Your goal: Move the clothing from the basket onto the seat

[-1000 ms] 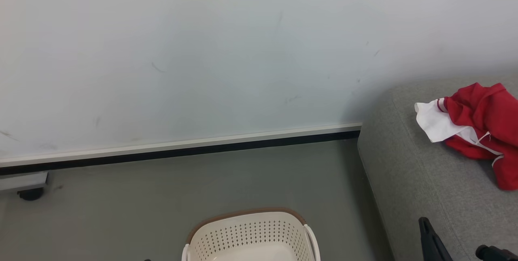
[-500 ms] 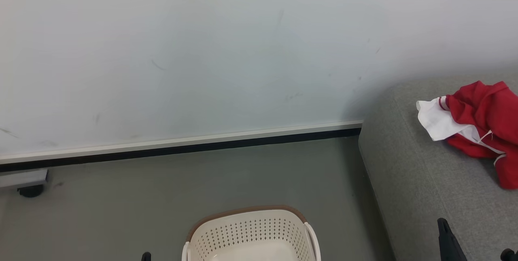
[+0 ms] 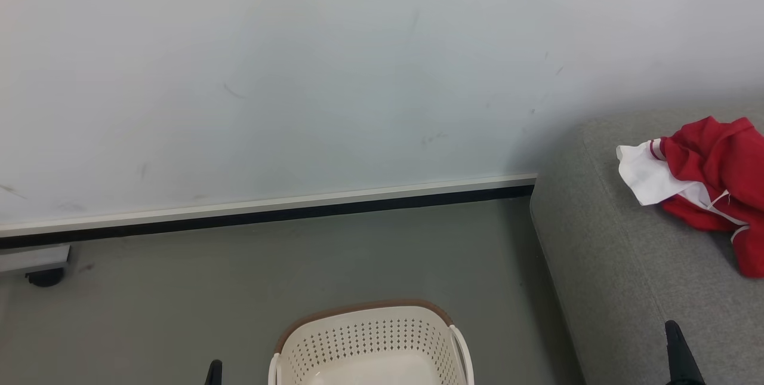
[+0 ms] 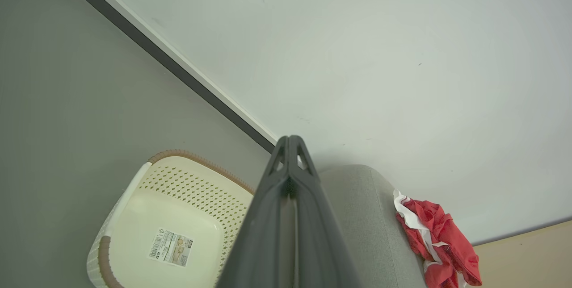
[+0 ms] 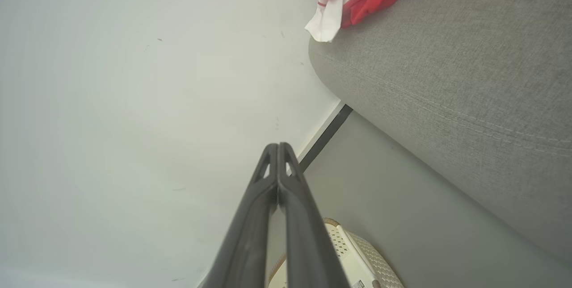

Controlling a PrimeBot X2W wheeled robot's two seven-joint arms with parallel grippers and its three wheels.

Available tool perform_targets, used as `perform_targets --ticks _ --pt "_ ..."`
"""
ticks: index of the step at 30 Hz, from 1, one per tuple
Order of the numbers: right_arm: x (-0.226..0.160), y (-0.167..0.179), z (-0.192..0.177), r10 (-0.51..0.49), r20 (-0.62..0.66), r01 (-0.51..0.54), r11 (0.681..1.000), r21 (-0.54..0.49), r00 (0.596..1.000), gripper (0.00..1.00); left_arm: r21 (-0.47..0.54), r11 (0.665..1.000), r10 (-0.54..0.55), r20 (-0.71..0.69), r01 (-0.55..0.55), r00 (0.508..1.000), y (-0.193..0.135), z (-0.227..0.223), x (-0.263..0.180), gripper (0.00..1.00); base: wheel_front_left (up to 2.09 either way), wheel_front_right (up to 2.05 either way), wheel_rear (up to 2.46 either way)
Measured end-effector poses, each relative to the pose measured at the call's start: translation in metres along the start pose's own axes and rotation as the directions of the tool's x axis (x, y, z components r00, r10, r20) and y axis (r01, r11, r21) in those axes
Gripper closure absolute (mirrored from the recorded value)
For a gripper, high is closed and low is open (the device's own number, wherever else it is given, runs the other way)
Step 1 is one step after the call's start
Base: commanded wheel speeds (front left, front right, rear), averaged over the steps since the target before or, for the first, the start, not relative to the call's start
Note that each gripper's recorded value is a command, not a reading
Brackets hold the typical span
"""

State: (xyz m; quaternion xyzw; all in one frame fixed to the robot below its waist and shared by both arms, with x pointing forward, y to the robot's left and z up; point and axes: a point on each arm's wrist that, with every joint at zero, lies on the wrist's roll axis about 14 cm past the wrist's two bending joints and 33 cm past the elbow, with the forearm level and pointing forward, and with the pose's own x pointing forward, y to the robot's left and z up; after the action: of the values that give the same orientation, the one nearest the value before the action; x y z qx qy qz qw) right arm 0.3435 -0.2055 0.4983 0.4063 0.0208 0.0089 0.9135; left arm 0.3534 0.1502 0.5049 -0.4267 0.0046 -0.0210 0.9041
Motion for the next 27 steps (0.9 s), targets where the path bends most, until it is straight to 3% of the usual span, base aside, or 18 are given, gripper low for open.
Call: perform_targets --ticks 12,27 --pt "0.002 -0.010 0.009 -0.035 0.015 0.032 0.988 0.148 0.999 1.00 -0.138 0.990 0.000 -0.017 -0.003 1.000 -0.001 -0.003 0.007 1.00 0.00 0.00 0.00" --pt "0.005 -0.019 0.019 -0.058 0.035 0.044 0.949 0.314 0.998 1.00 -0.285 0.958 -0.003 -0.030 -0.006 1.000 -0.003 -0.005 0.016 1.00 0.00 0.00 0.00"
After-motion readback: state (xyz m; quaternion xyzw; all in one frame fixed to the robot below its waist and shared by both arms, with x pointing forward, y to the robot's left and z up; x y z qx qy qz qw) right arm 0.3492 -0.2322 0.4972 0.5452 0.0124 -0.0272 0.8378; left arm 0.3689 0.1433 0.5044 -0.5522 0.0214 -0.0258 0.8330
